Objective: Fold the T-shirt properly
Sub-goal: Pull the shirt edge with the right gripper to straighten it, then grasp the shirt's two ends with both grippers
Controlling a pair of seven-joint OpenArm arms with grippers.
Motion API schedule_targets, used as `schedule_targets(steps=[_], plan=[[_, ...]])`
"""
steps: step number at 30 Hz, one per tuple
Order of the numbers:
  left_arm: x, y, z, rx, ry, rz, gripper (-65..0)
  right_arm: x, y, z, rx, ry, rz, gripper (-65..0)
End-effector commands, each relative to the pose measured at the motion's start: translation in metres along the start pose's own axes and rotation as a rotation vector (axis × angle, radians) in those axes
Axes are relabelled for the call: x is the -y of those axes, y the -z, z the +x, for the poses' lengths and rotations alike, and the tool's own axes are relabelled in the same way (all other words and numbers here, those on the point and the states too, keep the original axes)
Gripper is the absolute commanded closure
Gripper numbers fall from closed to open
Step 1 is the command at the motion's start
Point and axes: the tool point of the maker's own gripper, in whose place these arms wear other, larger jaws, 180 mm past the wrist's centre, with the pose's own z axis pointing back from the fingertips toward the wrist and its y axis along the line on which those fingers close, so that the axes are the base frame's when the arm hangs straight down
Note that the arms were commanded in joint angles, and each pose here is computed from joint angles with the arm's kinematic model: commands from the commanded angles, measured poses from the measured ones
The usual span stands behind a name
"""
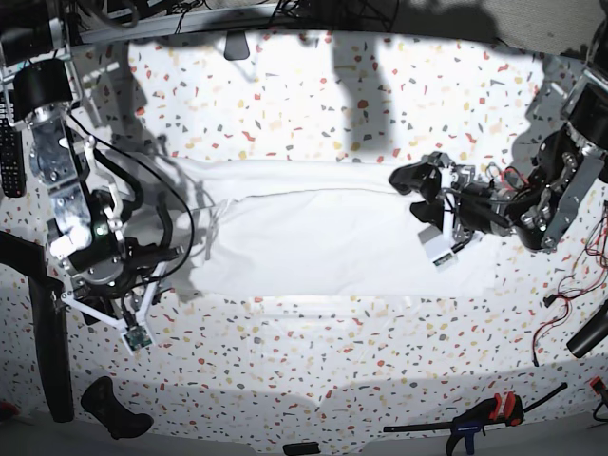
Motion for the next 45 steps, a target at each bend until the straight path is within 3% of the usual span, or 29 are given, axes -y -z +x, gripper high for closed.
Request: schedule_targets(steps=[1, 7, 14, 30, 37, 45], plan=[[-0.066, -0.035, -0.107, -0.433, -0.063, 0.32, -43.6, 0.01, -0.008, 0.015, 0.054, -0.004, -0.026, -34.0], [-0.091, -0.068, -0.133, -0.492, -0.085, 0.409, -43.6, 0.002, -0.03, 0.009, 0.086, 0.061, -0.019, -34.0], [-0.088, -0.079, -0.147, -0.518, -0.149, 0.382, -43.6, 0.028, -0.052, 0.004, 0.12, 0.175, -0.096, -34.0], [-0.048, -0.053, -0.089, -0.4, -0.026, 0.284, -43.6, 0.034, -0.054, -0.004, 0.094, 0.189, -0.111, -34.0], [-0.06, -0.06, -0.077, -0.397, -0.017, 0.353, -43.6, 0.034, -0.054, -0.003, 0.098, 0.19, -0.111, -34.0], [-0.055, -0.065, -0.048, -0.345, 0.011, 0.343, -43.6, -0.012, -0.041, 0.017, 0.199, 0.345, 0.051, -34.0]])
